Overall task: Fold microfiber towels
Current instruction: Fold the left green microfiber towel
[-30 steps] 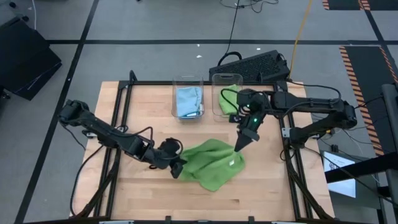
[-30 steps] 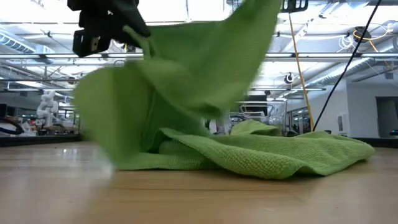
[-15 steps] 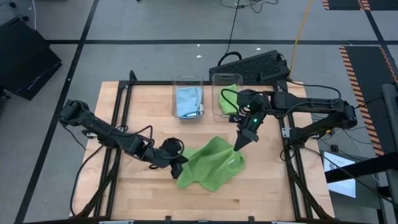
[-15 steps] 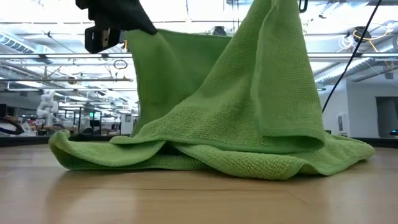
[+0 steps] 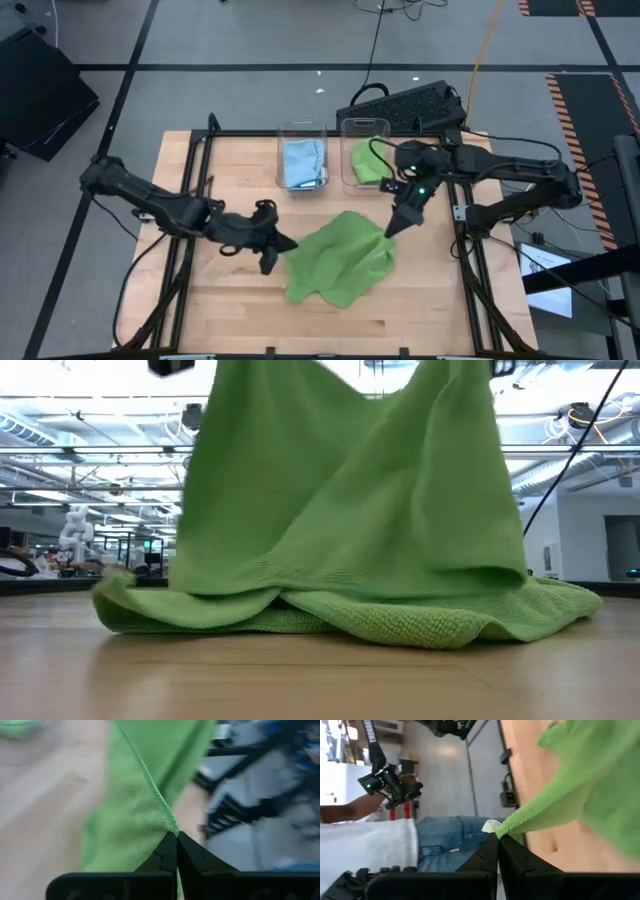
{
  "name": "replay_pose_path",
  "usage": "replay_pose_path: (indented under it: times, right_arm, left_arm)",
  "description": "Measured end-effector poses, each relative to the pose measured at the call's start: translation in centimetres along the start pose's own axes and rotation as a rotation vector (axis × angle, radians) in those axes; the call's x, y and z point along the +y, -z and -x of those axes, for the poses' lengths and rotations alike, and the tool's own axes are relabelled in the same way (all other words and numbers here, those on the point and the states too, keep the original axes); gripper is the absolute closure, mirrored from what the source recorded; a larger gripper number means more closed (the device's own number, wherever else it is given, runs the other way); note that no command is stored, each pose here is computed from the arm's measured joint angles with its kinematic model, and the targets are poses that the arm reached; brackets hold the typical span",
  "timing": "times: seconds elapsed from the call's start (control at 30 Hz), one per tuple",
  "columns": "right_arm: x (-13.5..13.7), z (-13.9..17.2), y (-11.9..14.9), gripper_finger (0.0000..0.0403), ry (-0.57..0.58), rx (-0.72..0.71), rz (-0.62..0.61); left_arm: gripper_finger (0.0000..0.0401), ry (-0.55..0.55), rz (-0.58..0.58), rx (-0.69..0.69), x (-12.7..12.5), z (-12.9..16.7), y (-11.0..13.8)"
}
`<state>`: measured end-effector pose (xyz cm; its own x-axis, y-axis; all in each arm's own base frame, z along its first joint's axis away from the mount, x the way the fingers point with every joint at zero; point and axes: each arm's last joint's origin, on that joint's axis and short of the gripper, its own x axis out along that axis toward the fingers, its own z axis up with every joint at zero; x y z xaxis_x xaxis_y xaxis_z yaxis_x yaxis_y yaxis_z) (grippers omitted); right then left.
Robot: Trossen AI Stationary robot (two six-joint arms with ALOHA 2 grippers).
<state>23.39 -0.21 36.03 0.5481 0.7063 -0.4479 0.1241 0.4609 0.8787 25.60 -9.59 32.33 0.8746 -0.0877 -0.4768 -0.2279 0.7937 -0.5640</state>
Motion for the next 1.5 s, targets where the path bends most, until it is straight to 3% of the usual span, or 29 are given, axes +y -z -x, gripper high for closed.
replay_pose_path:
  times: [0.2, 0.37, 0.47, 0.57, 0.73, 0.9, 1.0, 1.13, 1.33, 1.5]
  right_arm:
    - [4.0, -0.8, 3.1, 0.0403, -0.199, 0.156, 0.018]
    - [5.7, -1.1, 5.0, 0.0403, -0.282, 0.267, 0.053]
    - [4.7, -0.8, 5.1, 0.0403, -0.216, 0.263, 0.05]
    - [2.8, -0.3, 5.1, 0.0403, -0.079, 0.219, 0.051]
    - [-0.8, 0.3, 4.6, 0.0403, 0.378, 0.105, 0.09]
    - [-3.3, 0.4, 3.3, 0.0403, 0.828, 0.022, 0.122]
    - [-4.4, 0.3, 2.3, 0.0403, 1.007, -0.006, 0.131]
    - [-5.8, 0.3, 0.9, 0.0403, 1.134, 0.017, 0.175]
    - [-7.6, 0.0, -1.0, 0.0403, 1.176, 0.101, 0.233]
    - [-8.7, 1.3, -1.9, 0.0403, 1.196, 0.076, 0.186]
  left_arm:
    - [0.04, 0.295, 0.01, 0.072, -5.4, 1.8, -3.3]
    - [0.04, 0.425, -0.144, 0.038, -8.3, 3.4, -5.3]
    - [0.04, 0.307, -0.191, 0.019, -7.2, 3.4, -5.7]
    - [0.04, 0.124, -0.211, 0.121, -4.9, 2.7, -5.3]
    - [0.0399, -0.13, -0.289, 0.261, -0.7, 0.1, -4.4]
    - [0.04, -0.258, -0.278, 0.262, 3.2, -2.4, -4.0]
    - [0.0397, -0.351, -0.278, 0.281, 5.4, -3.6, -3.3]
    - [0.0399, -0.414, -0.295, 0.302, 7.7, -4.3, -2.8]
    - [0.0397, -0.492, -0.347, 0.265, 9.8, -4.9, -3.3]
    - [0.0397, -0.617, -0.353, 0.196, 11.1, -4.2, -5.0]
